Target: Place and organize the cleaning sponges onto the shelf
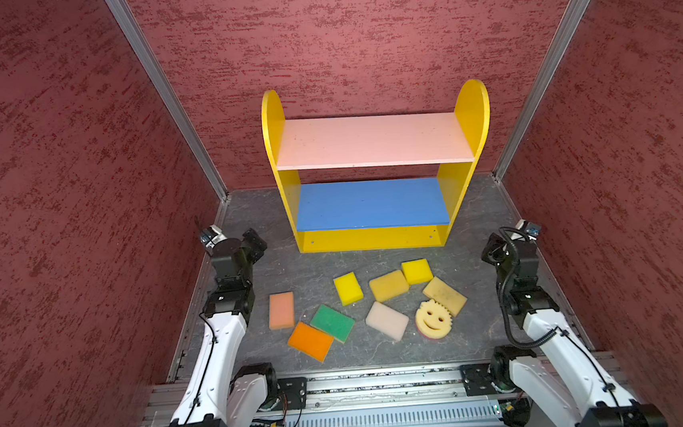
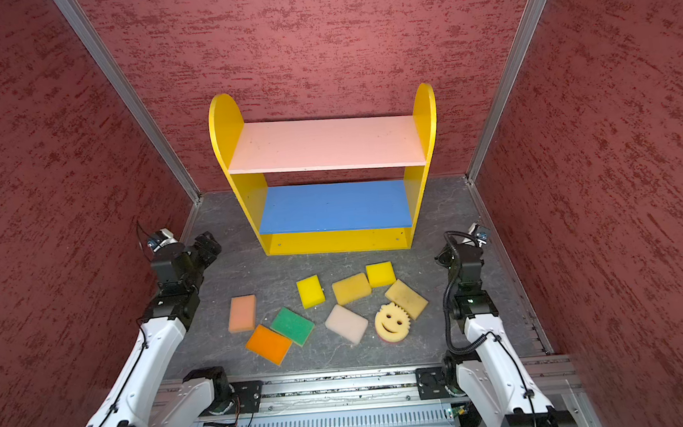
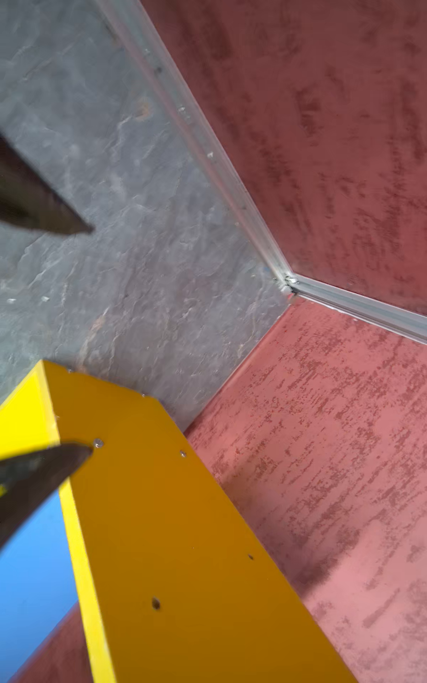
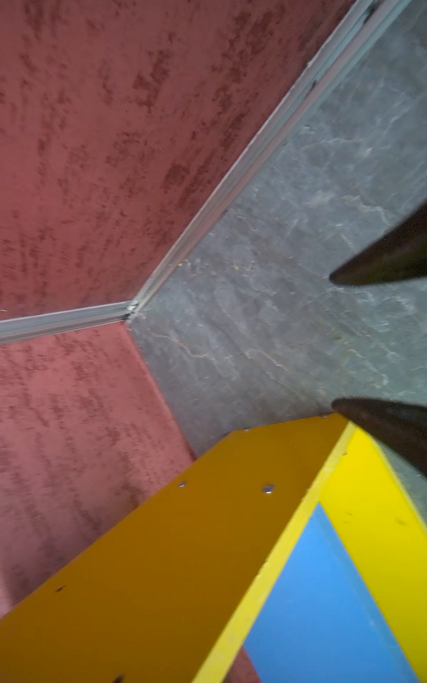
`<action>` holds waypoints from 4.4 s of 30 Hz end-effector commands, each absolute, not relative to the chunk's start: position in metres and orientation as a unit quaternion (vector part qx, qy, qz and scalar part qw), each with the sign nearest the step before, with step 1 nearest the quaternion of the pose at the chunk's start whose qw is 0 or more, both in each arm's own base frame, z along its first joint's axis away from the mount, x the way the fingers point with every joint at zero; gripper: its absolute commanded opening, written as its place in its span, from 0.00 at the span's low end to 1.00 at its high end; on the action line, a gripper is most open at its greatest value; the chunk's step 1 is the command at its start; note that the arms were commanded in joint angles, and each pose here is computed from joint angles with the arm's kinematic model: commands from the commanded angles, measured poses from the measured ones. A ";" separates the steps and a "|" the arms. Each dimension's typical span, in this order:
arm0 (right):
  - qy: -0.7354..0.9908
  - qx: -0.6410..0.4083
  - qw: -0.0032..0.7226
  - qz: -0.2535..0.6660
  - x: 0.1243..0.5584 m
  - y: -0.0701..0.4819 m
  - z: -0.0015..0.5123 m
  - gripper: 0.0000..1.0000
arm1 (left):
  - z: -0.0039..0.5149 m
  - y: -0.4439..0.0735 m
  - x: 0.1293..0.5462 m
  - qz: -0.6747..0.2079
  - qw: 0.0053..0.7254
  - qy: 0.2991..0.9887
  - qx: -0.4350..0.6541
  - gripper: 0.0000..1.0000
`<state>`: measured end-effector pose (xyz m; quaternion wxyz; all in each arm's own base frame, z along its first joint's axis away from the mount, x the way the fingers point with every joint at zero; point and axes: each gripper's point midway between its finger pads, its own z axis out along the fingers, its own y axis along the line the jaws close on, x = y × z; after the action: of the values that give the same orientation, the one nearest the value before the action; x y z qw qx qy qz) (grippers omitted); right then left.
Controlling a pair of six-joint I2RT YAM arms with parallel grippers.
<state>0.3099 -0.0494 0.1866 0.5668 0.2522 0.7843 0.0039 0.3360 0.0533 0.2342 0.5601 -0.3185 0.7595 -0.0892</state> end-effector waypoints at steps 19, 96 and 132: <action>0.829 0.252 0.456 0.202 0.384 0.020 0.176 0.00 | 0.179 -0.071 0.407 -0.185 0.407 0.880 -0.162 0.00; 0.912 -0.018 0.363 0.190 0.276 0.127 0.176 0.30 | 0.167 -0.137 0.263 -0.223 0.414 0.863 -0.185 0.35; 0.884 -0.300 0.235 0.271 0.187 0.400 0.074 0.44 | 0.119 -0.087 0.247 -0.199 0.359 0.885 -0.221 0.44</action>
<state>0.1887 0.3886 0.0741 0.2363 -0.2830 0.8914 0.2636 0.2584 -0.0976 0.1218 0.3626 -0.2118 0.8835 -0.2076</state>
